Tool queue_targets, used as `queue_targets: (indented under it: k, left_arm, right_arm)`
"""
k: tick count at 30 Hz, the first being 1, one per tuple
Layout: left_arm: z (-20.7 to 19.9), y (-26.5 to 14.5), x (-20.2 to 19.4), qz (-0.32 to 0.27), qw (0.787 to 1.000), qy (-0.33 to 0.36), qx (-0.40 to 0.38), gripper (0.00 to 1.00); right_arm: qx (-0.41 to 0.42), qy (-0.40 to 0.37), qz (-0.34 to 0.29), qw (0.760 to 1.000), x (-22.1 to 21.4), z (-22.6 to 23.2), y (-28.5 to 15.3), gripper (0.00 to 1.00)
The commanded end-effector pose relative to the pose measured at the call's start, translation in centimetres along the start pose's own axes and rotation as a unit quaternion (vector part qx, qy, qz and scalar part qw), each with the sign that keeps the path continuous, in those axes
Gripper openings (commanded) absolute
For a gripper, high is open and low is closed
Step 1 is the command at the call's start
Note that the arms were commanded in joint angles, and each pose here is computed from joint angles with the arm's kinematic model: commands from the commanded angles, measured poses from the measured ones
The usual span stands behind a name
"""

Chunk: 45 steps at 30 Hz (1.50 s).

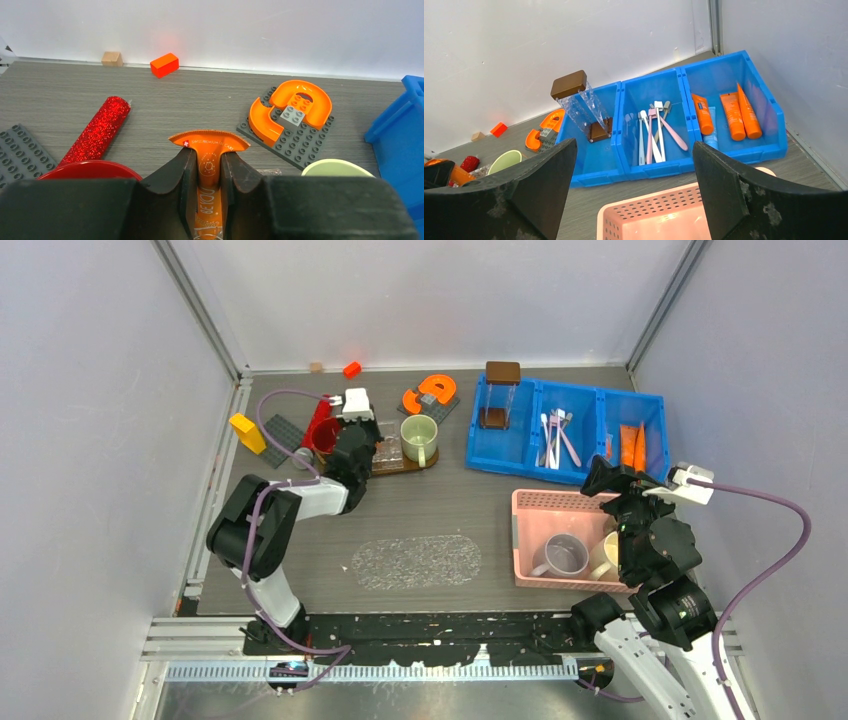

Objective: Prepare toiletry sets of a toothbrush and toothpaste on the tray
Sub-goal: Place the toothpaste in the toothpaste holder.

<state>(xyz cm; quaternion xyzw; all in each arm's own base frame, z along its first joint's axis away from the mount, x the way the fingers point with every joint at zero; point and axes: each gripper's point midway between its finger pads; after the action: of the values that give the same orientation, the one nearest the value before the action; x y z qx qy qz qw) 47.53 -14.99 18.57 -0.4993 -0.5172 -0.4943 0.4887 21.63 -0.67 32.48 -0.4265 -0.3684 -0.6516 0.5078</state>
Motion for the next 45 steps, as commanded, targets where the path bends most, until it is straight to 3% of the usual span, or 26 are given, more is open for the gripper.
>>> queue_targets:
  k: [1, 30, 45]
  left_arm:
    - [0.3, 0.4, 3.6, -0.079, 0.996, -0.028, 0.007, 0.23]
    - [0.7, -0.9, 3.4, -0.086, 0.996, -0.033, 0.000, 0.50]
    - [1.4, -1.4, 4.2, -0.095, 0.994, -0.053, 0.015, 0.80]
  right_arm:
    - [-0.001, -0.002, -0.009, 1.000, 0.5, 0.2, 0.2, 0.92]
    - [0.003, -0.001, -0.008, 1.000, 0.4, 0.3, 0.2, 0.92]
    - [0.005, -0.001, -0.008, 1.000, 0.5, 0.3, 0.1, 0.92]
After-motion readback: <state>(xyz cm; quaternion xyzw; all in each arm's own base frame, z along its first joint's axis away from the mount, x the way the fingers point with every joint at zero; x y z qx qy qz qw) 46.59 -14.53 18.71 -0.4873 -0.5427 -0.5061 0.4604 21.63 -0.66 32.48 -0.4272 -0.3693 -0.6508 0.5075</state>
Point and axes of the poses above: each gripper's point midway between its finger pads, its own y axis out along the fingers, its own z axis along the line the jaws close on, x = y × z, and after that the axes turned 3 degrees about y, right-handed
